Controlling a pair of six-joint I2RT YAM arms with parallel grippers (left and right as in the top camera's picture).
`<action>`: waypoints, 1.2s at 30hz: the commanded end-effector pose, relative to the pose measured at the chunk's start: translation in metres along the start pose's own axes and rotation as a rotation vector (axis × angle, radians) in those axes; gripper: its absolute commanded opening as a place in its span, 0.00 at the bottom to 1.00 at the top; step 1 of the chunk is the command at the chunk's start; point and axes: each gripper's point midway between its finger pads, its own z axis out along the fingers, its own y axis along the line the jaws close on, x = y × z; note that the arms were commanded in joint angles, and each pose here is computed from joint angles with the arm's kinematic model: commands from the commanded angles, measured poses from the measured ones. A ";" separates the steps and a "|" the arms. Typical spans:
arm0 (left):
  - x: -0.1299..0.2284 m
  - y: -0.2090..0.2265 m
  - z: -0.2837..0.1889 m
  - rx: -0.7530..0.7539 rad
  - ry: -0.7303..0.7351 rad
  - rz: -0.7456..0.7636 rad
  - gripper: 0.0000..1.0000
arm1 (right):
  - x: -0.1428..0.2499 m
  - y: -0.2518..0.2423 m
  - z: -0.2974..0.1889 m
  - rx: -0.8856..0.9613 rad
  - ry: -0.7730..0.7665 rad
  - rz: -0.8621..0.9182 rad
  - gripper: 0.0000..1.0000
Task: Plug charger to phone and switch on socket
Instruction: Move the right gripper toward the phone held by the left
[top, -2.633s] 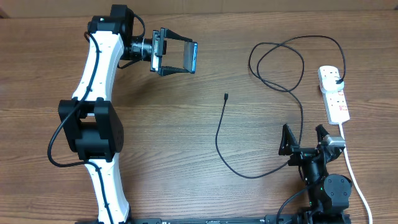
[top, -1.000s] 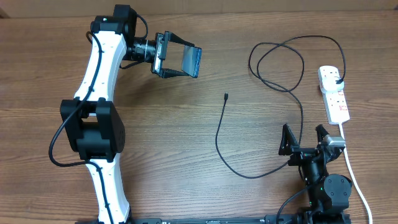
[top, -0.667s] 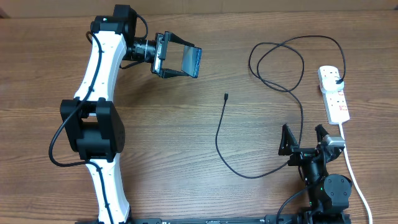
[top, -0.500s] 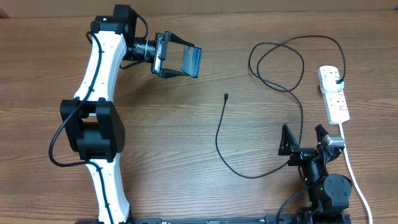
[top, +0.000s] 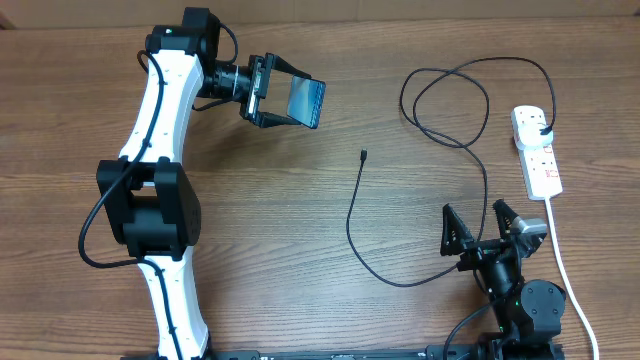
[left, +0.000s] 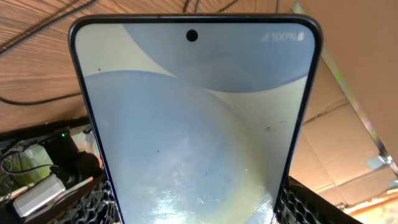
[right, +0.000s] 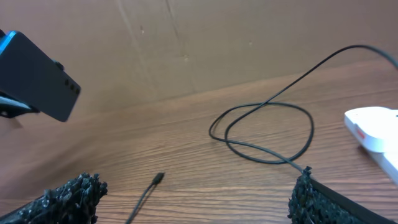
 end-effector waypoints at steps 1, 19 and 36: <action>0.004 -0.005 0.000 -0.006 -0.021 0.008 0.23 | -0.020 0.011 -0.005 -0.037 -0.042 0.031 1.00; -0.038 0.019 -0.004 -0.151 -0.281 -0.008 0.21 | -0.062 0.057 0.039 -0.213 0.237 0.126 1.00; -0.046 0.031 0.014 -0.256 -0.405 -0.025 0.22 | -0.030 0.095 0.101 -0.505 0.632 0.400 1.00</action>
